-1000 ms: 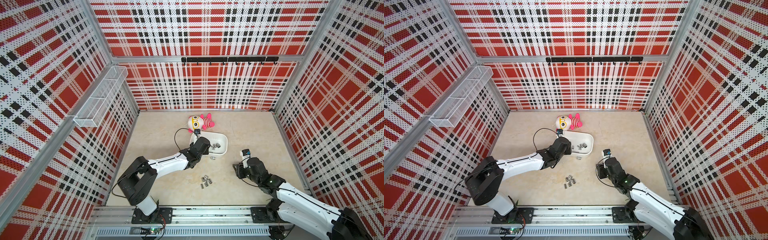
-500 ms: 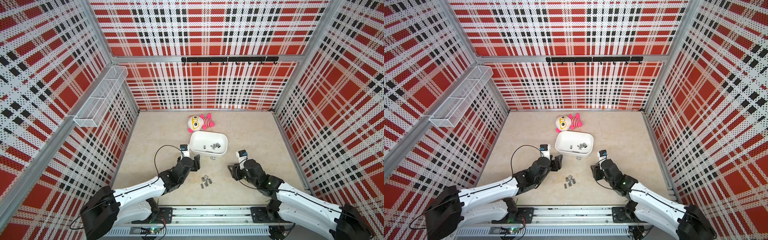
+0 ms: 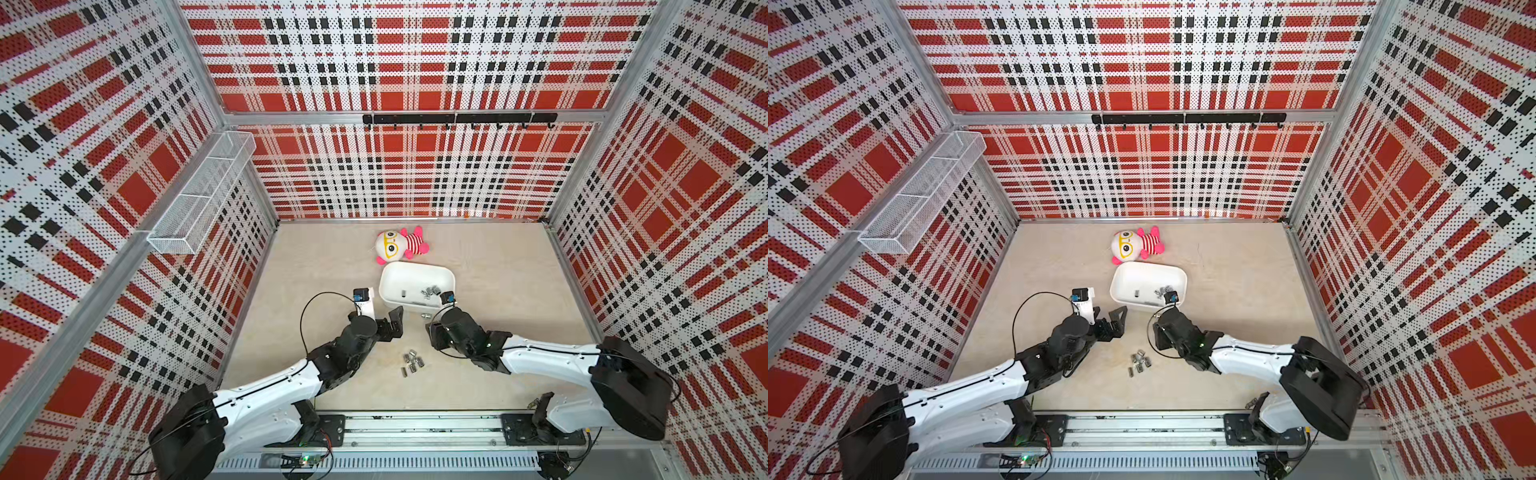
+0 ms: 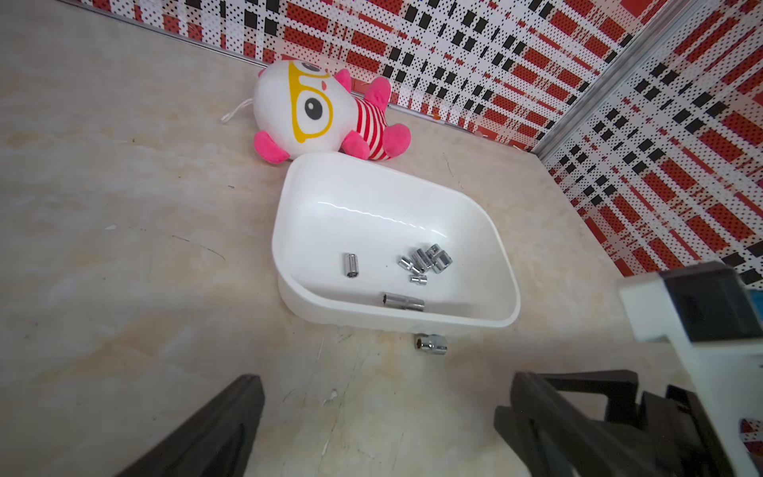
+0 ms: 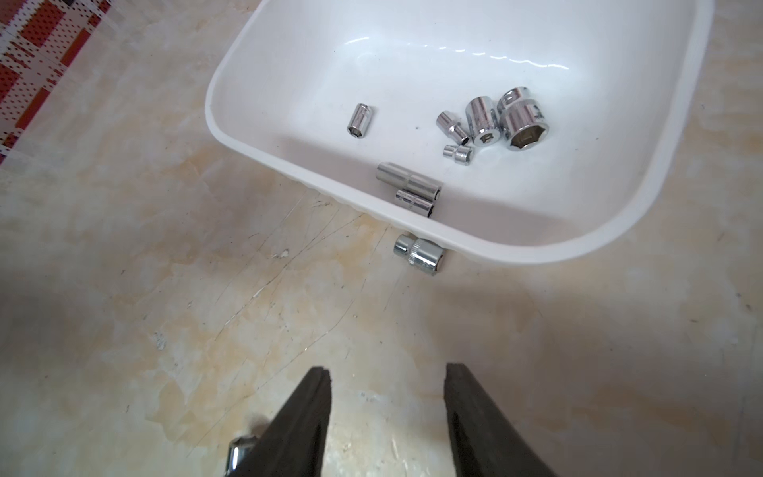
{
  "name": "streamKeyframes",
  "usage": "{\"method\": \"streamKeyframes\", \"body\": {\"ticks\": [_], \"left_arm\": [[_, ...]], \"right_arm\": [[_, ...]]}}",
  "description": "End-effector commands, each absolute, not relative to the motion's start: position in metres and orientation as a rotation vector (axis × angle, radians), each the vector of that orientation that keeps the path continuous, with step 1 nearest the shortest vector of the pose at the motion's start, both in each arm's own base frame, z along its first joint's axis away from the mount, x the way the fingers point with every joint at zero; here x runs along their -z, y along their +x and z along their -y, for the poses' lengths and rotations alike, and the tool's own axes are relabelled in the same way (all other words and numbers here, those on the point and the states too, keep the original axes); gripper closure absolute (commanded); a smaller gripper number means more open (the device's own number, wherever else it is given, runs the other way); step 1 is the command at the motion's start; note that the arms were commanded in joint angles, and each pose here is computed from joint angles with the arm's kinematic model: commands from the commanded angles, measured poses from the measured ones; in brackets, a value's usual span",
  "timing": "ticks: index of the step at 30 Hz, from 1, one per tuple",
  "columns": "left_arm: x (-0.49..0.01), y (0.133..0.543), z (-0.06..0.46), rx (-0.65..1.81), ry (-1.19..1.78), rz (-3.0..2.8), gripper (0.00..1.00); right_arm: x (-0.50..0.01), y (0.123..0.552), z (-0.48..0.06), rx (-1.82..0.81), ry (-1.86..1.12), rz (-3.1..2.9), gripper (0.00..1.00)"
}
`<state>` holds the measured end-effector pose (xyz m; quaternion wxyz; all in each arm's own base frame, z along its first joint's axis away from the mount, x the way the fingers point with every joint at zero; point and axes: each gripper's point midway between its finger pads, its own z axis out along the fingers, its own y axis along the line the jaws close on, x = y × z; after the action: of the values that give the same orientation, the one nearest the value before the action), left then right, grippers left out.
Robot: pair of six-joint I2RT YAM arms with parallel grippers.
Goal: Put the socket on the desktop into the storage box
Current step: Pick up the socket head from the center of the board.
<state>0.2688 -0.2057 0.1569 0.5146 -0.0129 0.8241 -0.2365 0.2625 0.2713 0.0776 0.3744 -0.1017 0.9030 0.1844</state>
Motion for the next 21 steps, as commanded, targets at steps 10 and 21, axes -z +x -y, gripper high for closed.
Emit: {"method": "streamKeyframes", "body": {"ticks": [10, 21], "left_arm": [[-0.153, 0.273, 0.204, 0.533, -0.026, -1.971, 0.01], [-0.152, 0.273, 0.203, 0.518, -0.026, -1.97, 0.01]], "right_arm": [[-0.06, 0.296, -0.284, -0.302, -0.239, -2.302, 0.47], [-0.033, 0.31, -0.275, -0.255, -0.22, -2.343, 0.48]]}}
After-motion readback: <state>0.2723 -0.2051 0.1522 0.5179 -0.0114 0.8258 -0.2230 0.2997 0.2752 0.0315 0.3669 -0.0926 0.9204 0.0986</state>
